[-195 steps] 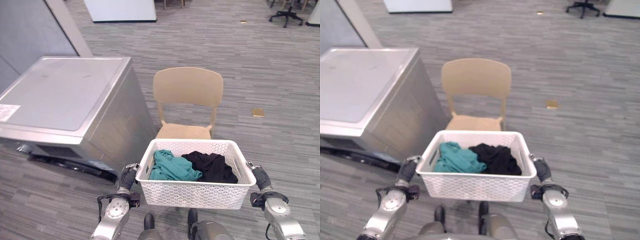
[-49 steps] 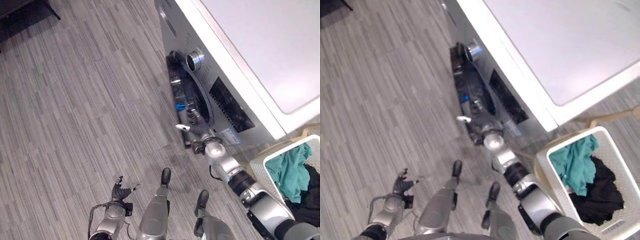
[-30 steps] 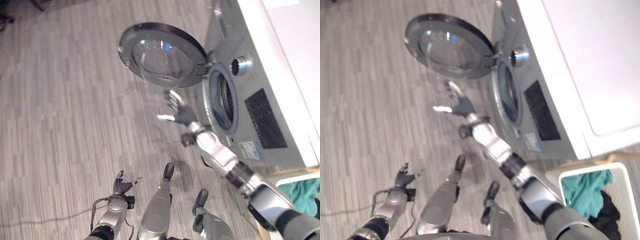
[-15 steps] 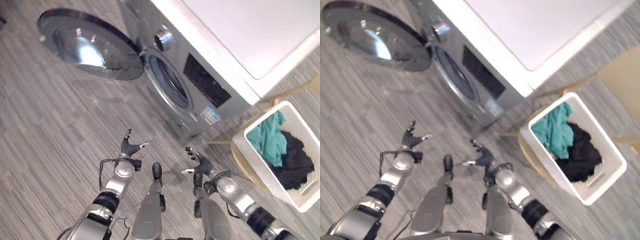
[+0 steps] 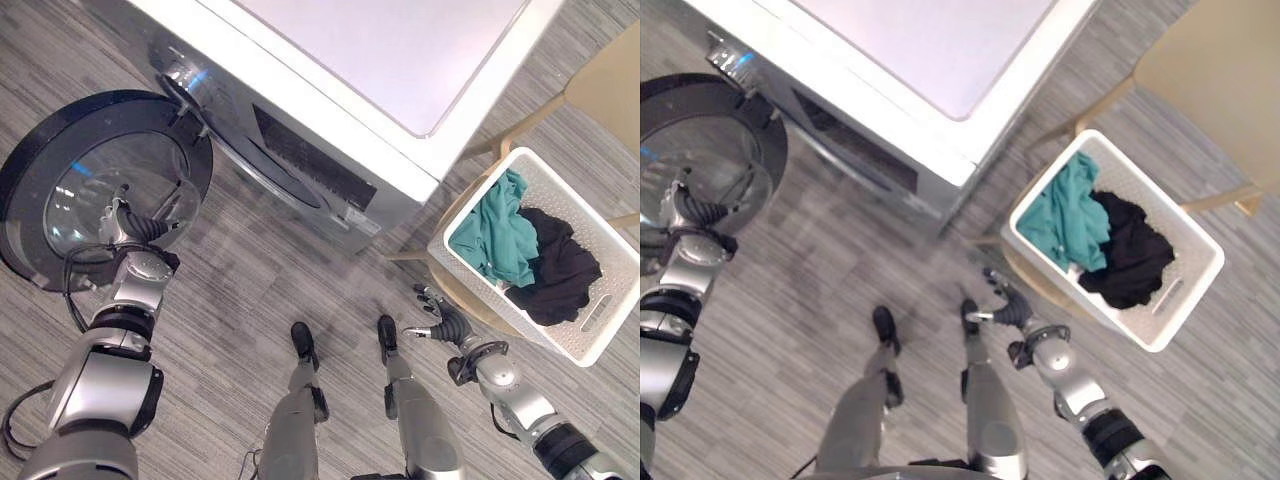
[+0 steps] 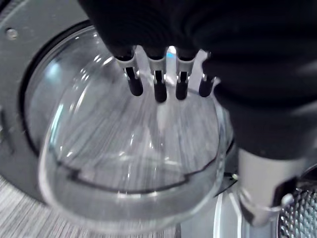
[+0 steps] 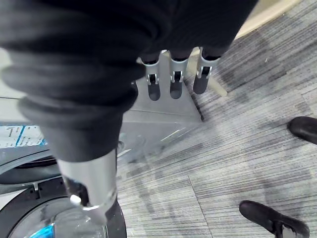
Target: Grab the laundry basket,head to the washer,open it,put in the laundry and shut it.
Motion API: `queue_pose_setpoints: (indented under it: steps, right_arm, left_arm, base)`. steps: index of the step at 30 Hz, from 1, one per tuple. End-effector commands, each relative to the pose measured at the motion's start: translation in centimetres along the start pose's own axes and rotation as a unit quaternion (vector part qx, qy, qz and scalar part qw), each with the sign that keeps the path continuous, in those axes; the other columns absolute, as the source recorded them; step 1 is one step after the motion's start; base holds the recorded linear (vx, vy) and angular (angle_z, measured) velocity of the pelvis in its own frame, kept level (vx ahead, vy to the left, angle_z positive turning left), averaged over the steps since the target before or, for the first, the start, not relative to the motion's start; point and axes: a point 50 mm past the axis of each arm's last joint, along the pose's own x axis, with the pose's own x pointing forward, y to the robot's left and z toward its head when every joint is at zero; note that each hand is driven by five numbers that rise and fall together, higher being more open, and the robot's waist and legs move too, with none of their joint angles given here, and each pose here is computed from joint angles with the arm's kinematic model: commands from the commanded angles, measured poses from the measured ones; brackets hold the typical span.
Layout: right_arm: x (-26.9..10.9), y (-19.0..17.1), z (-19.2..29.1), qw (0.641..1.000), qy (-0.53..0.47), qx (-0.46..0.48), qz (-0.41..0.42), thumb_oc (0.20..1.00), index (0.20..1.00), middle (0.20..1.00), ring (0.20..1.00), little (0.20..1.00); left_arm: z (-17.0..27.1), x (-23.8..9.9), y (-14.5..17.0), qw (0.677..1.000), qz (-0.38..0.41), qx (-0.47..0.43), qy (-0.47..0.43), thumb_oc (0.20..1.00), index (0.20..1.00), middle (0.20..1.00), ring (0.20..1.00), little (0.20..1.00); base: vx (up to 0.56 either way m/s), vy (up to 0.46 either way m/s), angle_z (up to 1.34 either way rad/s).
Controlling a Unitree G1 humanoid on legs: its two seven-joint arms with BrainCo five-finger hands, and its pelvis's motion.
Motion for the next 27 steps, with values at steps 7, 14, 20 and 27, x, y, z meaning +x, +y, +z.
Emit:
queue_pose_setpoints:
  steps: [7, 14, 20, 27]
  right_arm:
    - [-0.9, 0.0, 0.8, 0.998, -0.039, 0.049, -0.013, 1.000, 1.000, 1.000, 1.000, 1.000]
    - [-0.7, -0.4, 1.6, 0.998, -0.054, 0.041, -0.019, 1.000, 1.000, 1.000, 1.000, 1.000]
    - [-0.7, -0.3, 2.2, 0.997, -0.065, 0.031, -0.024, 1.000, 1.000, 1.000, 1.000, 1.000]
    - [-0.9, -2.0, 3.0, 0.995, -0.073, -0.028, -0.059, 1.000, 1.000, 1.000, 1.000, 1.000]
  left_arm:
    - [-5.1, -0.2, 3.8, 0.992, 0.052, 0.078, 0.084, 1.000, 1.000, 1.000, 1.000, 1.000]
    - [-6.4, -0.5, 5.2, 0.989, 0.076, 0.073, 0.099, 1.000, 1.000, 1.000, 1.000, 1.000]
    - [-9.5, -3.2, 2.0, 0.992, 0.040, 0.044, 0.114, 1.000, 1.000, 1.000, 1.000, 1.000]
    - [-14.8, -13.4, -7.7, 0.976, -0.130, -0.043, 0.170, 1.000, 1.000, 1.000, 1.000, 1.000]
  base:
    - [0.07, 0.030, -0.04]
    - [0.02, 0.008, -0.03]
    - [0.03, -0.011, -0.28]
    - [0.08, -0.008, -0.83]
